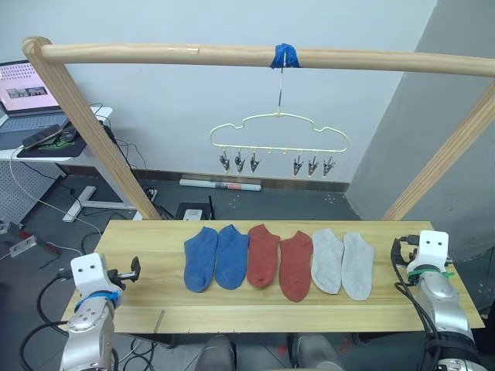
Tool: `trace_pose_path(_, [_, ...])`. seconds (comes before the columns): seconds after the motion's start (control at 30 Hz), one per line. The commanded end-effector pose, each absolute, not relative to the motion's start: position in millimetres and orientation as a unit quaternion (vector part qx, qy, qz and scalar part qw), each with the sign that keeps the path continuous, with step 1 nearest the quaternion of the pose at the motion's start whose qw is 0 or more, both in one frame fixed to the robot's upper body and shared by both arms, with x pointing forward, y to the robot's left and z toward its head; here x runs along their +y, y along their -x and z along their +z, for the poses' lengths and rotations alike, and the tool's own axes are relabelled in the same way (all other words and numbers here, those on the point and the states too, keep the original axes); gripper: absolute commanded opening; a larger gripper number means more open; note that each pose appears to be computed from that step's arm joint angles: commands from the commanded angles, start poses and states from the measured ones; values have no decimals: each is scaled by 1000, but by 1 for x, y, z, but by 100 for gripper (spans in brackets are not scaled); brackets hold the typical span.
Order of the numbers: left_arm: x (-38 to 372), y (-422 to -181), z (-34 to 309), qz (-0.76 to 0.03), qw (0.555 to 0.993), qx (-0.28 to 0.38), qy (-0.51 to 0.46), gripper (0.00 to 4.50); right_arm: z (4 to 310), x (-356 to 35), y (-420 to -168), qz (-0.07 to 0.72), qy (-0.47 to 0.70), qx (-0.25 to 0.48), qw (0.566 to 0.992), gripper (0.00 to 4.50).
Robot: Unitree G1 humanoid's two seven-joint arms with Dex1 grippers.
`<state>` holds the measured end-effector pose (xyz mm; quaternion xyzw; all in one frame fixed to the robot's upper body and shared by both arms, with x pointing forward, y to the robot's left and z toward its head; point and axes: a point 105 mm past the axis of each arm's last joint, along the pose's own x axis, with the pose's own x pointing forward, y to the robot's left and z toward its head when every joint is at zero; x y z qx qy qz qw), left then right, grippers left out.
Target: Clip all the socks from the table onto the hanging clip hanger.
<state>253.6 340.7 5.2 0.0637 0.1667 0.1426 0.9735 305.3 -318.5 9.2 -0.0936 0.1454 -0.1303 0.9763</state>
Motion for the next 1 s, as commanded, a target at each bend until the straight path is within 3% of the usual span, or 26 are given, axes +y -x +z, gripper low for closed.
trace_pose_path(0.03, [340,-258,30,133,981,124,-63,445,37,-309,-316,-87,123,100,984,450])
trace_pose_path(0.2, [325,-269,61,87,994,66,-24,445,49,-278,-321,9,108,80,991,450])
trace_pose_path(0.37, [278,-293,107,-4,999,-9,-48,445,93,-184,-304,298,34,38,953,450])
trace_pose_path(0.5, [260,-301,116,-33,998,-23,-51,445,111,-161,-296,362,22,30,931,450])
trace_pose_path(0.7, [203,-335,143,-123,988,-74,-52,445,180,-87,-298,488,43,-72,869,450])
trace_pose_path(0.8, [189,-343,149,-151,983,-86,-58,393,195,-61,-299,515,43,-94,851,450])
trace_pose_path(1.0, [186,-347,149,-148,983,-86,-62,206,196,-52,-299,525,44,-95,845,450])
